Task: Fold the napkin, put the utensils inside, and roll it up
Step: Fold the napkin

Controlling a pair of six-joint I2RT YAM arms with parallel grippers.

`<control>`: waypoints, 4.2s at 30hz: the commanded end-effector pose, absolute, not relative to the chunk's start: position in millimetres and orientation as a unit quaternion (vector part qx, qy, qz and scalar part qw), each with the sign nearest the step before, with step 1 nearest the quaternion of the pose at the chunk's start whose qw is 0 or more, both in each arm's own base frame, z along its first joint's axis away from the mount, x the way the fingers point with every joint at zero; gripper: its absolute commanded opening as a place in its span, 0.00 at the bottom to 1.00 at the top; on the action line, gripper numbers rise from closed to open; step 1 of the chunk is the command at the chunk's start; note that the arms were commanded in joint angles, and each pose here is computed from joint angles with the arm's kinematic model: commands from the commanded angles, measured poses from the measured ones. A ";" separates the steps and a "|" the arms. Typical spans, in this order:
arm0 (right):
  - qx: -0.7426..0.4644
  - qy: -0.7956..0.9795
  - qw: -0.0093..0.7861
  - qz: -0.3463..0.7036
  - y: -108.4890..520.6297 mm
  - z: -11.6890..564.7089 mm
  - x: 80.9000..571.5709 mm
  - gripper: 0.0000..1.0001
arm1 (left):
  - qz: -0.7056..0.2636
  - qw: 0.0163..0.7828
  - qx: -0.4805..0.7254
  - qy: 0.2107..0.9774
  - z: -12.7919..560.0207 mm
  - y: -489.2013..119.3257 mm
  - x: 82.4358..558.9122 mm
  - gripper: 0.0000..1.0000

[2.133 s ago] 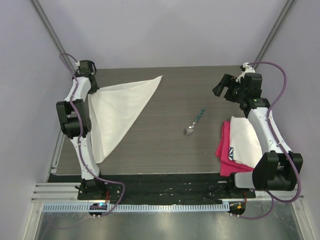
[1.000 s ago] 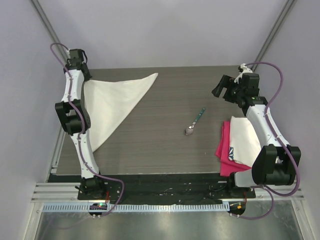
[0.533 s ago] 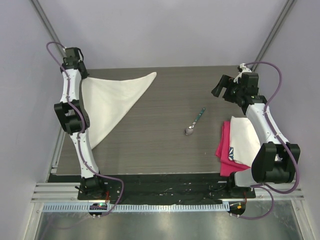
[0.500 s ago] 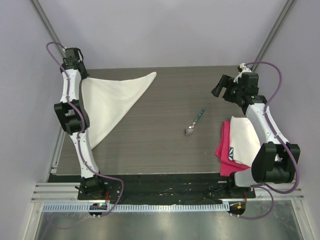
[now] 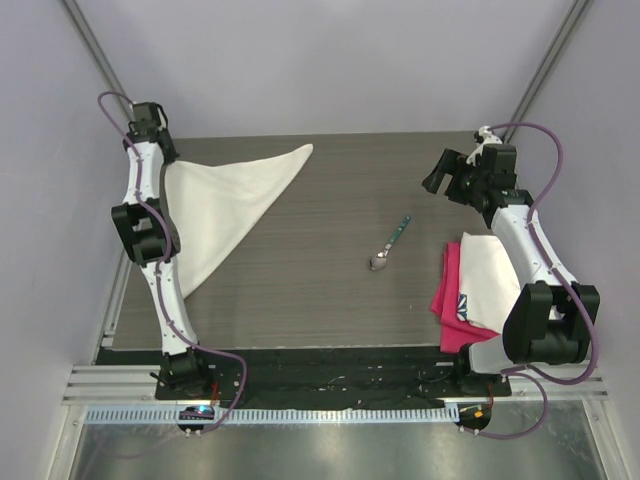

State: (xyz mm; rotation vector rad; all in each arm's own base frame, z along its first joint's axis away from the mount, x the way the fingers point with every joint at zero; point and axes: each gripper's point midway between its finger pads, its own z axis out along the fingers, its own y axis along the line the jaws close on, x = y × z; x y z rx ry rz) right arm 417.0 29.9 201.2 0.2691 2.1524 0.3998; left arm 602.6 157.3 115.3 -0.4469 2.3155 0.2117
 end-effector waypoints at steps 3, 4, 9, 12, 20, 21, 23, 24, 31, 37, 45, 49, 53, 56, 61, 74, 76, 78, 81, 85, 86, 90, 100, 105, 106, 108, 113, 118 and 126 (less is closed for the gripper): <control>0.100 0.858 0.475 0.167 30.1 221.9 428.2 0.95 | 0.085 0.412 -0.171 0.891 124.7 172.4 620.3 0.00; 0.101 0.859 0.473 0.166 29.4 219.7 429.1 0.95 | 0.086 0.412 -0.172 0.891 123.6 173.8 621.0 0.00; 0.102 0.861 0.467 0.176 33.1 216.6 432.6 0.94 | 0.096 0.424 -0.178 0.883 122.7 180.0 627.2 0.00; 0.102 0.853 0.464 0.215 46.8 219.5 439.0 0.93 | 0.094 0.438 -0.183 0.875 131.5 182.1 631.4 0.28; 0.029 0.849 0.449 0.276 147.2 225.0 461.3 0.90 | 0.055 0.511 -0.217 0.830 220.4 151.3 628.6 1.00; 0.026 0.855 0.436 0.281 156.6 213.2 466.0 0.89 | 0.043 0.516 -0.216 0.828 226.6 134.2 627.7 1.00; 0.009 0.850 0.431 0.302 181.7 216.1 471.4 0.88 | 0.025 0.504 -0.224 0.834 208.8 110.3 618.2 1.00; 0.011 0.856 0.415 0.308 190.1 202.7 475.5 0.87 | -0.001 0.519 -0.233 0.822 227.8 85.0 611.5 1.00; -0.019 0.855 0.390 0.343 229.7 189.5 480.4 0.86 | -0.109 0.470 -0.226 0.847 148.4 -45.3 553.8 1.00; -0.014 0.867 0.361 0.343 231.0 159.7 477.9 0.85 | -0.146 0.423 -0.199 0.872 96.8 -101.8 533.3 1.00; -0.006 0.874 0.348 0.338 227.0 142.2 464.3 0.85 | -0.146 0.397 -0.190 0.886 59.1 -107.6 506.7 1.00; -0.003 0.877 0.344 0.337 227.9 134.7 461.8 0.85 | -0.181 0.373 -0.193 0.889 40.4 -124.2 487.9 1.00; -0.001 0.878 0.338 0.339 233.8 128.7 464.0 0.85 | -0.207 0.352 -0.198 0.891 22.2 -142.8 457.9 1.00; 0.002 0.878 0.335 0.342 238.3 123.5 467.2 0.85 | -0.215 0.321 -0.193 0.902 1.2 -160.2 418.6 1.00; 0.012 0.877 0.337 0.344 241.0 114.7 477.4 0.84 | -0.237 0.292 -0.160 0.913 -9.5 -193.7 364.4 1.00; 0.094 0.905 0.339 0.239 200.1 69.0 472.2 0.81 | -0.253 0.333 -0.091 0.904 48.2 -223.5 322.0 1.00; 0.098 0.905 0.340 0.235 196.9 70.2 466.9 0.81 | -0.249 0.342 -0.085 0.902 63.6 -223.8 327.3 1.00; 0.101 0.906 0.341 0.227 192.5 70.6 464.6 0.81 | -0.234 0.365 -0.079 0.898 80.7 -217.9 333.6 1.00; 0.103 0.905 0.348 0.221 188.2 78.1 463.5 0.81 | -0.207 0.397 -0.070 0.891 109.6 -207.1 342.5 1.00; 0.110 0.906 0.352 0.208 180.2 79.1 465.1 0.80 | -0.172 0.427 -0.087 0.884 140.7 -179.9 354.8 1.00; 0.114 0.907 0.349 0.205 176.9 76.4 465.6 0.81 | -0.167 0.432 -0.094 0.881 145.0 -172.9 357.4 1.00; 0.121 0.908 0.347 0.201 172.1 71.1 471.9 0.78 | -0.145 0.452 -0.122 0.872 153.0 -144.3 363.4 1.00; 0.143 0.915 0.340 0.164 147.4 46.2 483.9 0.60 | -0.147 0.459 -0.173 0.859 115.9 -114.5 376.3 1.00; 0.150 0.918 0.337 0.144 133.4 36.4 483.5 0.33 | -0.128 0.435 -0.193 0.870 70.7 -101.8 370.4 1.00; 0.152 0.919 0.335 0.144 132.5 34.1 483.8 0.25 | -0.126 0.438 -0.197 0.868 67.3 -98.6 372.9 1.00; 0.157 0.920 0.331 0.140 125.9 30.0 482.3 0.18 | -0.113 0.424 -0.207 0.875 50.1 -93.4 368.6 1.00; 0.181 0.920 0.321 0.133 107.8 23.2 472.8 0.05 | -0.086 0.406 -0.248 0.875 29.2 -80.0 357.8 1.00; 0.179 0.918 0.321 0.152 110.3 24.6 474.0 0.04 | -0.095 0.407 -0.251 0.873 29.0 -81.4 354.5 1.00; 0.161 0.905 0.342 0.192 122.5 51.4 482.0 0.29 | -0.125 0.458 -0.211 0.855 94.3 -91.9 376.0 1.00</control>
